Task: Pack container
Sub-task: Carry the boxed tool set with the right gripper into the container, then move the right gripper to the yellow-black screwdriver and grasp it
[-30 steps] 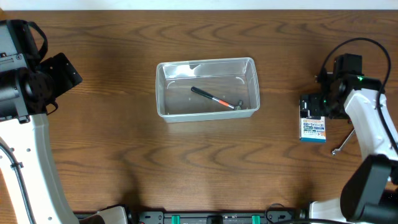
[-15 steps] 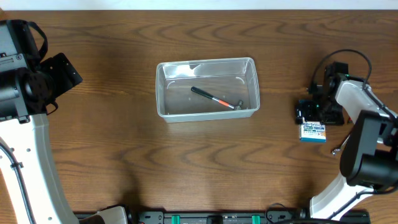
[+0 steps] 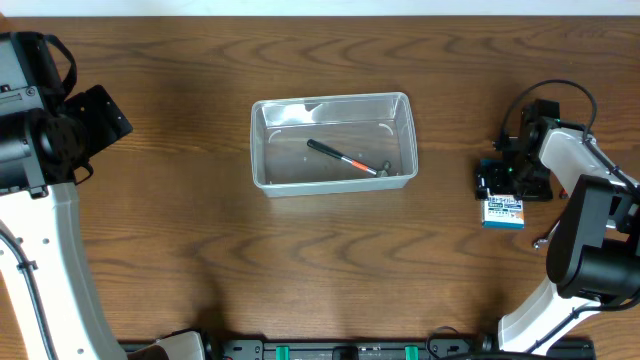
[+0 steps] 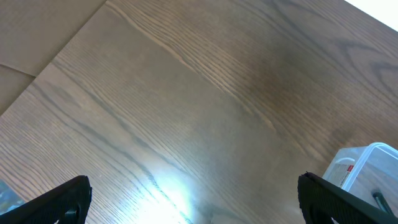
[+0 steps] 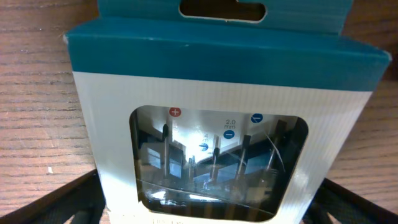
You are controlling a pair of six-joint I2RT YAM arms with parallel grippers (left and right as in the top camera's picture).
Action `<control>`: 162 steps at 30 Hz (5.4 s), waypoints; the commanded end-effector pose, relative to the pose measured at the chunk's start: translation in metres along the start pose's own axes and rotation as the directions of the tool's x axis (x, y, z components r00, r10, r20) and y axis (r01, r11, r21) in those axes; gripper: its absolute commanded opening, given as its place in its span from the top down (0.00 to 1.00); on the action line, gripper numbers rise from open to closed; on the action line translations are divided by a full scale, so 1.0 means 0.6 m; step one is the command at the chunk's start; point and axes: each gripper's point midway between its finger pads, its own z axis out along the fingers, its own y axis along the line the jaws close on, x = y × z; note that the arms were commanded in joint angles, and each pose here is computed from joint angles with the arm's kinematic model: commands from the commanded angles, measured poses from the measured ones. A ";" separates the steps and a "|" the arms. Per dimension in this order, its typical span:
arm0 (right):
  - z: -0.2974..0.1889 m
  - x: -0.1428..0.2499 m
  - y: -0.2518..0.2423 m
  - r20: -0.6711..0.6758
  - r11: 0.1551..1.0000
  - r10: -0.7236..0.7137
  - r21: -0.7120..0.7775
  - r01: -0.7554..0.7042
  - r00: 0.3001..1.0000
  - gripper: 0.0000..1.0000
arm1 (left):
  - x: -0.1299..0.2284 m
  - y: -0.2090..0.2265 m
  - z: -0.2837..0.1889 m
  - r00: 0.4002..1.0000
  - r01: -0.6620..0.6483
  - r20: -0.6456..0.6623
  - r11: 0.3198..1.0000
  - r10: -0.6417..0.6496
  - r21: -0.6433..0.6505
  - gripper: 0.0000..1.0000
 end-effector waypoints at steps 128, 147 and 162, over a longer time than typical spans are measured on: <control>-0.175 -0.202 -0.117 0.199 0.737 0.664 -0.005 -0.676 0.721 0.01 | 0.013 0.009 0.003 0.999 -0.023 -0.034 0.999 0.022 -0.025 0.02; 0.018 -0.188 -0.076 -0.061 0.823 0.568 0.051 -0.566 0.821 0.01 | 0.013 0.009 0.003 0.999 -0.023 -0.033 0.999 0.022 -0.025 0.02; 0.033 -0.201 -0.073 -0.055 0.845 0.535 0.019 -0.535 0.843 0.01 | 0.013 0.009 0.003 0.999 -0.023 -0.034 0.999 0.022 -0.025 0.02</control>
